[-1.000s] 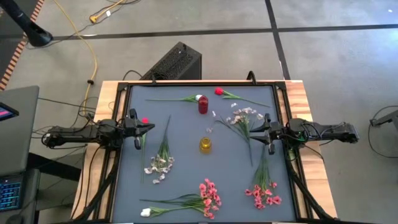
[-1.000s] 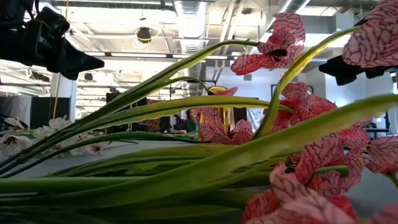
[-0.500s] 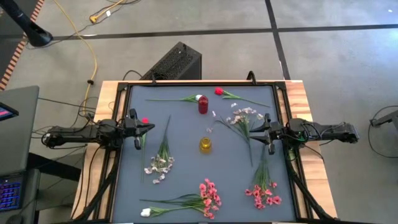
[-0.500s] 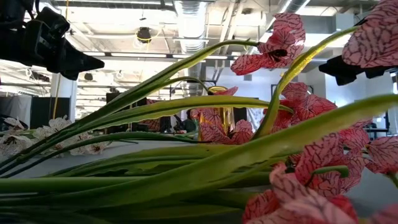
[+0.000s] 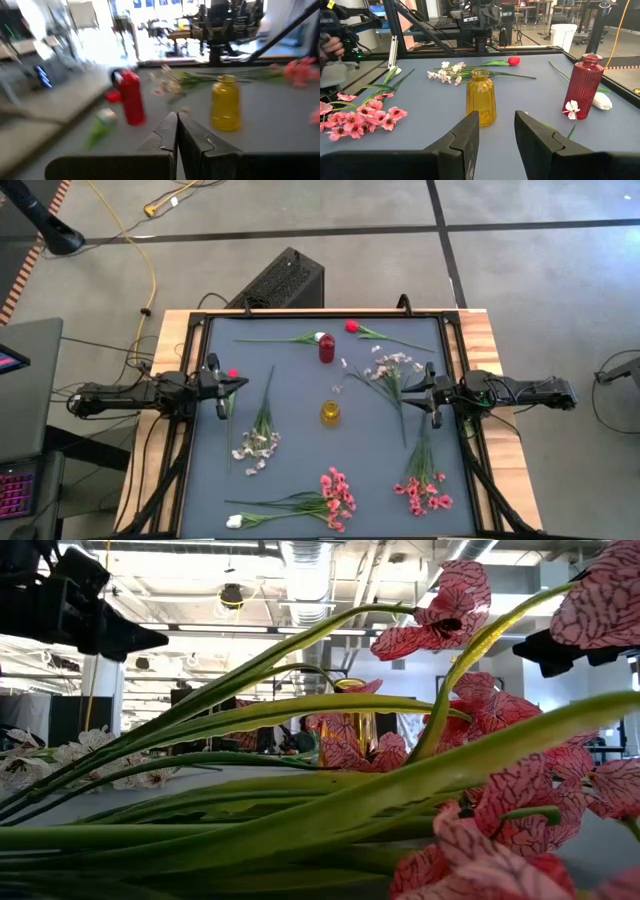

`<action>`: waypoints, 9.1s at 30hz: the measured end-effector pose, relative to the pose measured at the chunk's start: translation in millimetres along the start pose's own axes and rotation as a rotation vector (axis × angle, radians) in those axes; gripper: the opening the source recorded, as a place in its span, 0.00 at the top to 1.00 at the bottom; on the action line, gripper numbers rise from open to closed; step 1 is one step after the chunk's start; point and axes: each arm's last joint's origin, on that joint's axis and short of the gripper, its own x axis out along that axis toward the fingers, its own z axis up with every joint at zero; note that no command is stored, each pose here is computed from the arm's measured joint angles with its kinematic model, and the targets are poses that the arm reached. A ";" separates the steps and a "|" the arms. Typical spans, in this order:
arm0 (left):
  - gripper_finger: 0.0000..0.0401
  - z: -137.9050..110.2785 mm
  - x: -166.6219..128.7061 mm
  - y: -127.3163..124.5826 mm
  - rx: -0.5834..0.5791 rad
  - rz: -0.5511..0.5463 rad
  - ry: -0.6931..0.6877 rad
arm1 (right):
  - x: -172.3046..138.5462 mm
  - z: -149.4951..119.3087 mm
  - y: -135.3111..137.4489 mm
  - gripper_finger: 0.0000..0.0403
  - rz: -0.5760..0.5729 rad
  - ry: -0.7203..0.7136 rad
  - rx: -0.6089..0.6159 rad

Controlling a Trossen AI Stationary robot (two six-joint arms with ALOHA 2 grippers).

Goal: Sort flowers into vase by color
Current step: Put the right white flowers into the yellow flower vase

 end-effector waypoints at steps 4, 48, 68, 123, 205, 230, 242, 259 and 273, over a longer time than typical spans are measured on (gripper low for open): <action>1.00 0.1 0.0 -0.4 -0.137 -0.013 0.000 | 0.0 0.0 0.0 0.62 0.000 0.000 0.000; 1.00 93.7 89.6 -18.7 0.049 0.062 -0.060 | 38.2 104.9 -9.9 0.62 -0.305 0.395 0.456; 0.94 58.6 124.0 -41.9 0.202 0.084 0.264 | 91.3 106.4 -8.8 0.61 -0.517 0.966 0.697; 0.47 52.9 121.2 -46.0 0.178 0.056 0.319 | 114.9 -17.0 -0.2 0.60 -0.795 1.019 0.792; 0.47 47.9 123.1 33.8 0.062 -0.033 -0.053 | 188.2 69.7 -12.9 0.91 0.123 -0.532 -0.069; 0.47 39.8 123.3 31.4 -0.022 -0.054 0.032 | 198.9 48.9 -5.5 0.91 0.095 -0.345 -0.039; 0.47 39.1 123.3 31.4 -0.029 -0.054 0.039 | 201.6 41.7 -5.1 0.91 0.060 -0.276 -0.055; 0.47 35.2 123.1 30.2 -0.051 -0.059 0.080 | 201.9 40.4 1.2 0.67 0.088 -0.265 -0.049; 0.47 33.3 123.1 26.7 -0.048 -0.075 0.102 | 197.6 36.7 6.2 0.38 0.141 -0.099 -0.008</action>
